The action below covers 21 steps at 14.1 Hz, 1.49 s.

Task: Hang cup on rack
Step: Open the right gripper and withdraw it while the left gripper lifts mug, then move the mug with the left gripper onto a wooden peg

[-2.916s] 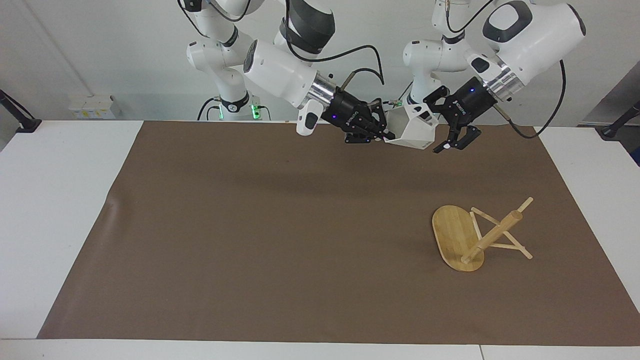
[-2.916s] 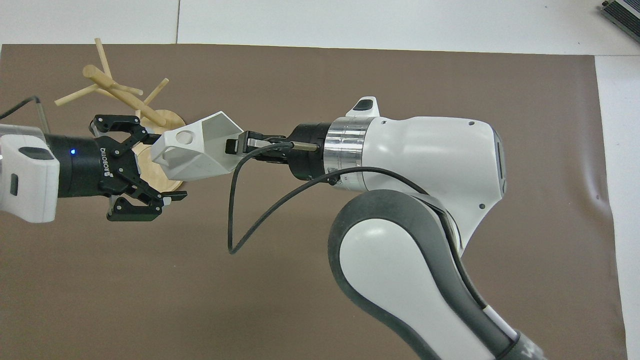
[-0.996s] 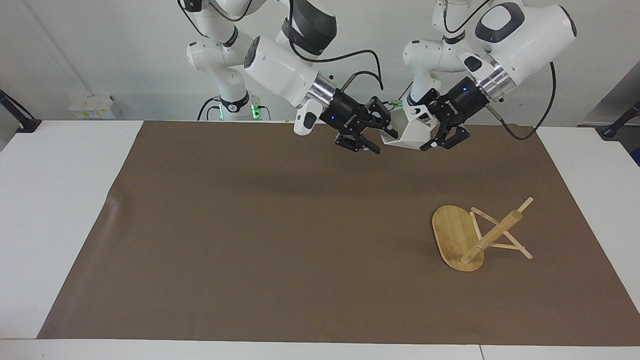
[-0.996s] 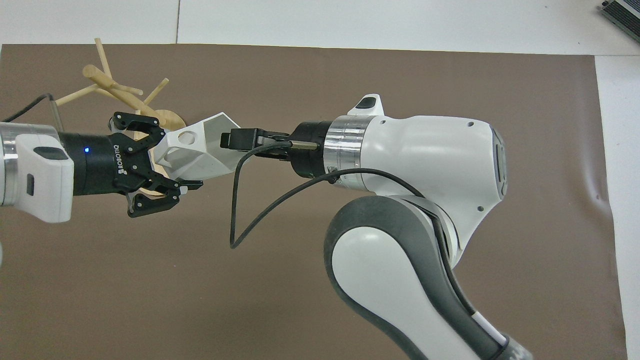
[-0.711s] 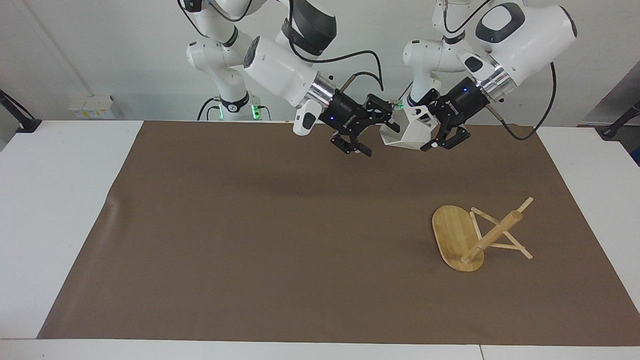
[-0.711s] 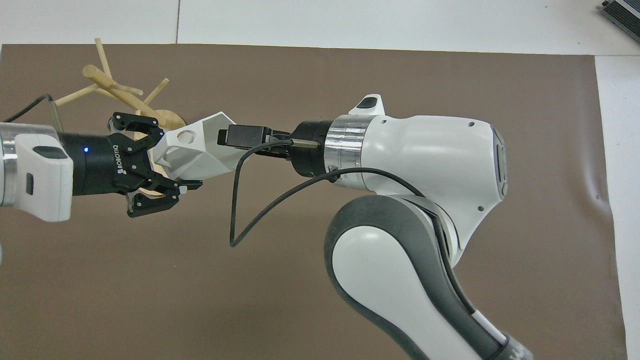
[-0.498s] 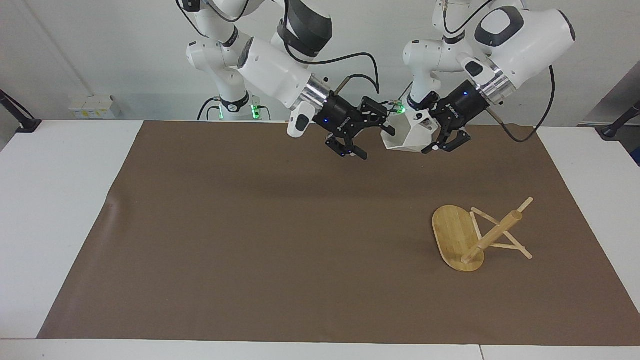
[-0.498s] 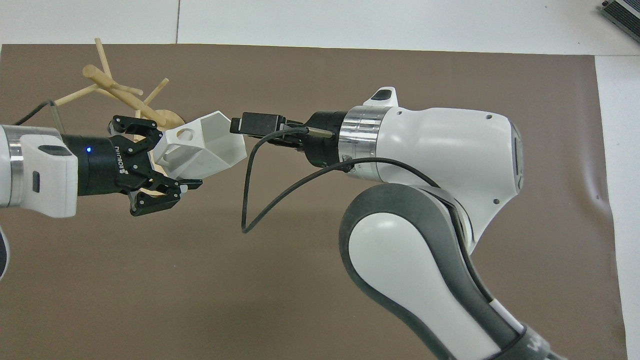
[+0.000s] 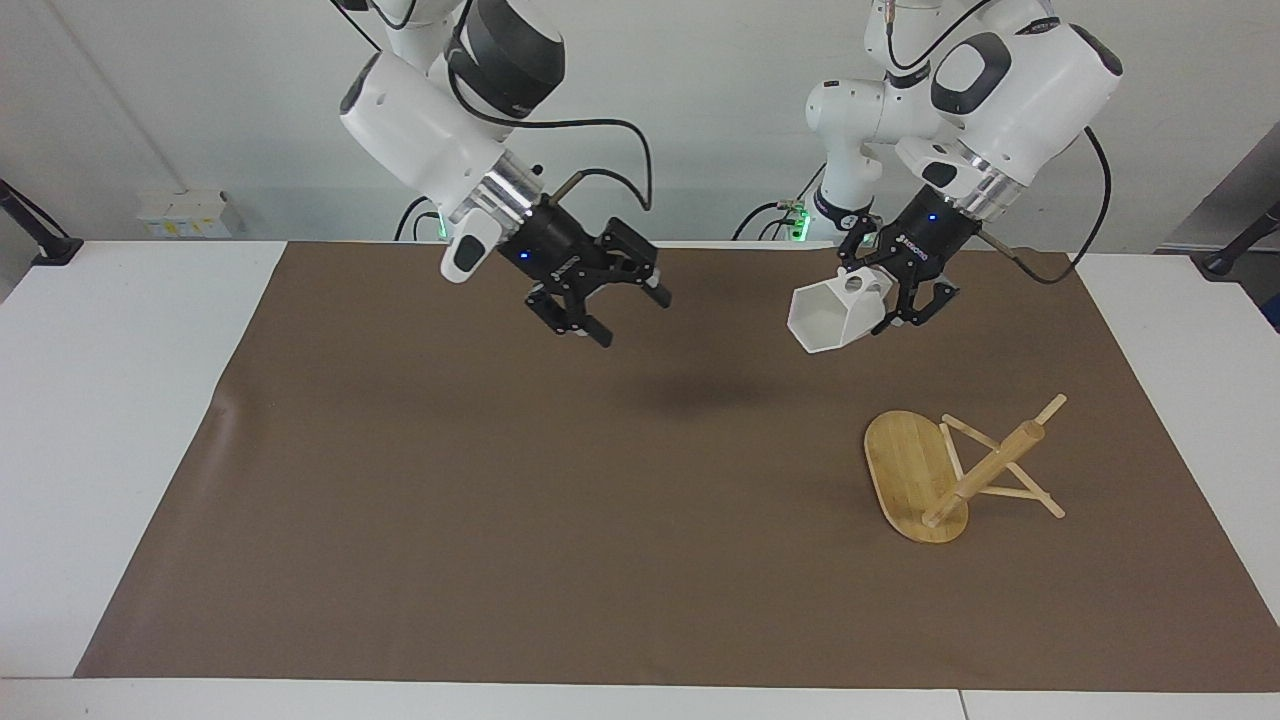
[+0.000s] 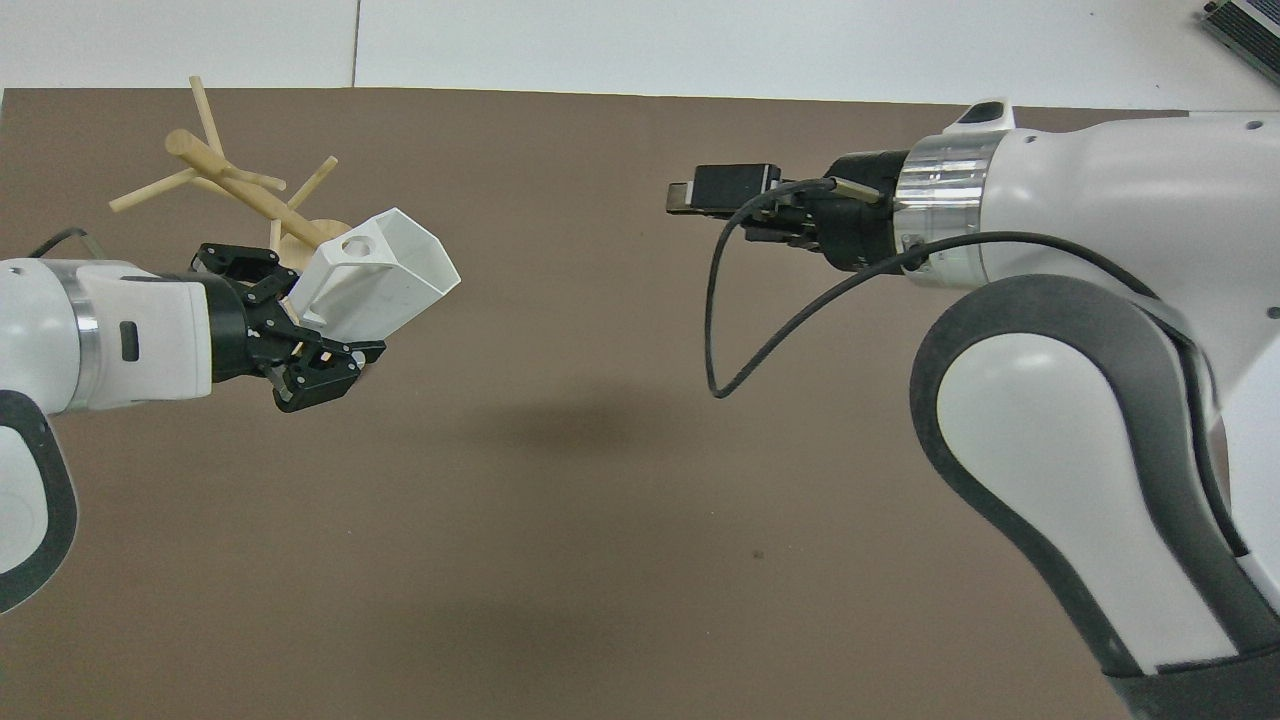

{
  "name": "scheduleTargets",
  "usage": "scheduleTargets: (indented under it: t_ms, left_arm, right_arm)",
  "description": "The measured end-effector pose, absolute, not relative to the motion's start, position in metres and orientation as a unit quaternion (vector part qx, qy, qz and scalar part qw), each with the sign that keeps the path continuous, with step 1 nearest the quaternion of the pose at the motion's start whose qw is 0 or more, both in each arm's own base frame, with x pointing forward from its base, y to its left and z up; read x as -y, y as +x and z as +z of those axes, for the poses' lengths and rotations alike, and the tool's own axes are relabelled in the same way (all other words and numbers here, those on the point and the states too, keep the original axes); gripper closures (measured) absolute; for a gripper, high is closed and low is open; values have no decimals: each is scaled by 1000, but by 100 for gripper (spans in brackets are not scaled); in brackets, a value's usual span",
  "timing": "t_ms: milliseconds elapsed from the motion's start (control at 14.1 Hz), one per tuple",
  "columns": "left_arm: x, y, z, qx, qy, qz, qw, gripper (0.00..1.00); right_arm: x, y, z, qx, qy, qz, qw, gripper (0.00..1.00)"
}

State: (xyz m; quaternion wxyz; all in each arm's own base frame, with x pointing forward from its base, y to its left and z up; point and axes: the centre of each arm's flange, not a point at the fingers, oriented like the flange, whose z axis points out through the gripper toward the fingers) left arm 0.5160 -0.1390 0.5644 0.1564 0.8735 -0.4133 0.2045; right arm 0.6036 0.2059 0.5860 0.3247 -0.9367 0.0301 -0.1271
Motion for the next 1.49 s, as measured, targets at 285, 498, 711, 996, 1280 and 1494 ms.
scheduleTargets:
  t_ms: [285,498,711,996,1280,1494]
  left_arm:
    - [135,530,543,337,907,205,147,30]
    - [134,547,514,306,920,200,145,30]
    - [132,565,482,286,927,203,136,30]
    - [125,572,474,236,941,199,141,30]
    - [109,577,477,199,949,200,143,30]
    - [98,583,476,116,962,192,155,30]
  right_arm:
    - [-154,603,574,19,-981,-114,153,0]
    - [-97,604,564,6,-994,-81,75,0]
    - [-33,606,562,-26,-997,-72,16,0]
    - [4,605,566,-44,-996,-77,-19,0]
    - [13,600,577,-49,-995,-84,-23,0]
    - [12,590,591,-51,-996,-63,-26,0]
